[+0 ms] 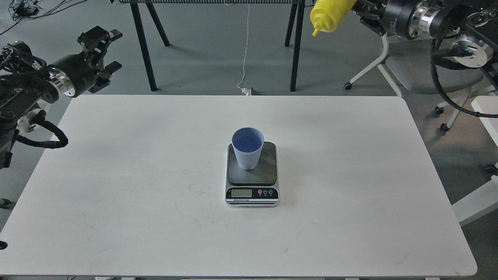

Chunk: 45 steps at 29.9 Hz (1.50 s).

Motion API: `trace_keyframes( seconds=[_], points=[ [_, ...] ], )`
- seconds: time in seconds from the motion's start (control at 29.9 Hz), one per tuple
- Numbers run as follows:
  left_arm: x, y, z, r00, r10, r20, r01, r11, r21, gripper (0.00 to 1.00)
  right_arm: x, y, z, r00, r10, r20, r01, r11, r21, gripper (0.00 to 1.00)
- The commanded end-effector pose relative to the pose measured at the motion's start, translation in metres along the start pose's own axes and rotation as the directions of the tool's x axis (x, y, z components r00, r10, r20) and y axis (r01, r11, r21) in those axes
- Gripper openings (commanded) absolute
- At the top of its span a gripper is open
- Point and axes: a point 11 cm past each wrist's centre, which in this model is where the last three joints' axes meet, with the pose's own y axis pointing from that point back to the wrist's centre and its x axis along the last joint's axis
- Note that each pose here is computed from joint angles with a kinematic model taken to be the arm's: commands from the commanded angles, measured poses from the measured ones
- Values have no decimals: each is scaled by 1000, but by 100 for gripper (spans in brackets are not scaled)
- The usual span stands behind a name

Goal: Pour seasoning into cup on scale with both arms
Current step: 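Raise the yellow bottle upright and carry it back beside the scale, then lower the yellow bottle onto the table beside the scale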

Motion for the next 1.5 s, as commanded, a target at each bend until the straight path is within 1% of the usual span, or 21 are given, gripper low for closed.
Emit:
trace_keyframes(
  seconds=[0.0, 0.07, 0.13, 0.23, 0.37, 0.5, 0.7, 0.9, 1.04, 1.14, 1.24, 1.47],
  points=[
    [-1, -1, 0, 1000, -3, 0, 3, 1000, 0, 99, 2, 19, 19, 983, -12, 182, 3, 999, 48, 39],
    [-1, -1, 0, 1000, -4, 2, 4, 1000, 2, 99, -2, 27, 27, 954, -39, 296, 11, 995, 95, 39],
    [-1, -1, -1, 1000, -5, 3, 5, 1000, 3, 99, -4, 32, 40, 920, -40, 389, -7, 993, 119, 38],
    [-2, -1, -1, 1000, -5, 4, 5, 1000, 4, 99, -5, 39, 49, 881, -39, 472, -38, 987, 153, 38],
    [0, 0, -1, 1000, -4, 7, 4, 1000, 7, 99, -11, 50, 68, 795, -50, 605, -80, 979, 187, 38],
    [-1, 0, -2, 1000, -5, 6, 5, 1000, 8, 99, -12, 66, 97, 687, -30, 726, -154, 970, 186, 39],
    [-3, -1, -1, 1000, -12, 4, 12, 1000, 4, 99, -19, 95, 151, 493, 20, 870, -271, 954, 131, 39],
    [-4, -3, 1, 1000, -14, 4, 14, 1000, -1, 99, -53, 98, 193, 338, 28, 941, -306, 949, 81, 39],
    [-5, -4, 3, 1000, -17, 5, 17, 1000, -4, 99, -85, 84, 206, 265, 1, 964, -292, 953, 79, 39],
    [-14, -10, 4, 999, -34, -1, 34, 999, -11, 99, -106, 78, 214, 211, -12, 977, -295, 952, 75, 39],
    [-15, -11, 5, 999, -36, 0, 36, 999, -12, 99, -123, 80, 228, 146, -7, 989, -319, 946, 53, 39],
    [-14, -10, 4, 999, -35, 0, 35, 999, -10, 99, -153, 90, 250, 37, 10, 999, -319, 948, 2, 39]
  ],
)
